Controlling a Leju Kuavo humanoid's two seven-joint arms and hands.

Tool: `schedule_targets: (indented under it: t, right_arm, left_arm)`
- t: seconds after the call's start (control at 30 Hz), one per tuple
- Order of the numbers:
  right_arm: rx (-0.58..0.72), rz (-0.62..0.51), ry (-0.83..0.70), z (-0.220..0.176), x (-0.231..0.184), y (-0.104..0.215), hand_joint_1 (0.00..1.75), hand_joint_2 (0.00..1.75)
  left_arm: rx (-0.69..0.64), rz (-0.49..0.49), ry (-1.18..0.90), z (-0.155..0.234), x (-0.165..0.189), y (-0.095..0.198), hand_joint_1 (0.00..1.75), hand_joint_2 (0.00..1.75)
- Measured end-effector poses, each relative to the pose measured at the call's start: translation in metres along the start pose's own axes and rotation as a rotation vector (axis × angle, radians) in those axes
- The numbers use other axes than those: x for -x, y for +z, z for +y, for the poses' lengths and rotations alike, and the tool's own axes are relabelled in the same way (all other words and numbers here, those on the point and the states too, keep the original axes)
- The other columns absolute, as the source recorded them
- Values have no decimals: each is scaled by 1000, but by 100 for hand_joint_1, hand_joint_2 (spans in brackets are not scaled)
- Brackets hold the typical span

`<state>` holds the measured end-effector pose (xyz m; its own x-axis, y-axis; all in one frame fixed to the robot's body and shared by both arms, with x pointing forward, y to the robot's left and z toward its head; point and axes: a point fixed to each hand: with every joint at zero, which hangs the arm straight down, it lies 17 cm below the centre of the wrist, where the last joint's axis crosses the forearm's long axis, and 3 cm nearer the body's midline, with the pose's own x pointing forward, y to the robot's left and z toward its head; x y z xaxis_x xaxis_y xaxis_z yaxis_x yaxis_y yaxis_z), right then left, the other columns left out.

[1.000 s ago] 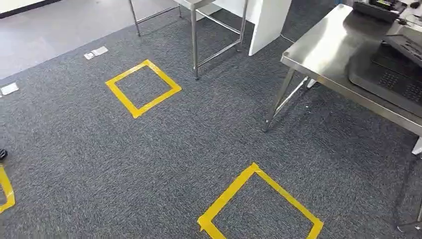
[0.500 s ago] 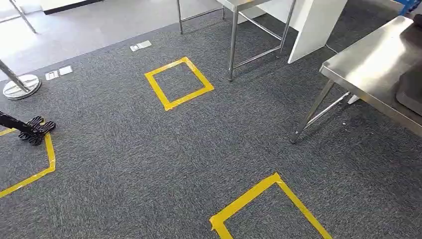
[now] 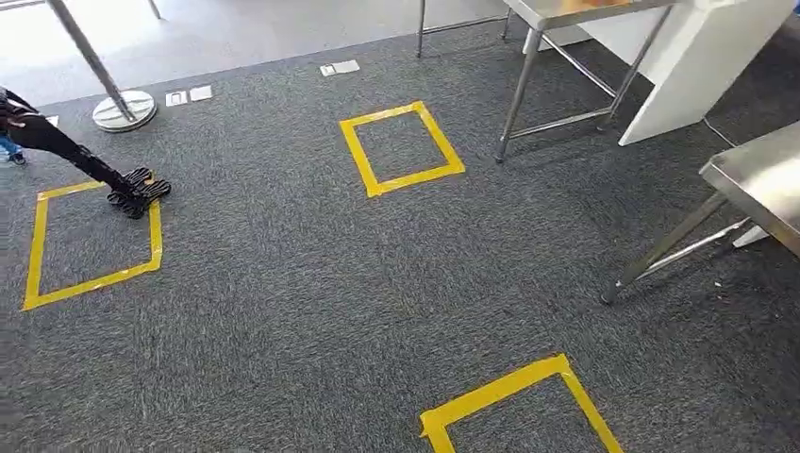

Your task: Take the parts from the cabinet and place them on the table.

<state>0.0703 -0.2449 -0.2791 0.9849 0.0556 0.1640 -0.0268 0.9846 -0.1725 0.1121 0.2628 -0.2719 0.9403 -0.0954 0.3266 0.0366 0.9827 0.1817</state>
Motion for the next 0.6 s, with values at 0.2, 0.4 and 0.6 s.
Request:
schedule_targets:
  t: [0.2, 0.4, 0.6]
  right_arm:
    - [-1, 6, 0, 0, 4, 0, 0, 0]
    - [1, 0, 2, 0, 1, 0, 0, 0]
    - [-3, 7, 11, 0, 8, 0, 0, 0]
  left_arm:
    - [-4, -5, -1, 1, -2, 0, 0, 0]
    - [-32, -20, 25, 6, -7, -1, 0, 0]
    - [-34, 6, 91, 5, -2, -1, 0, 0]
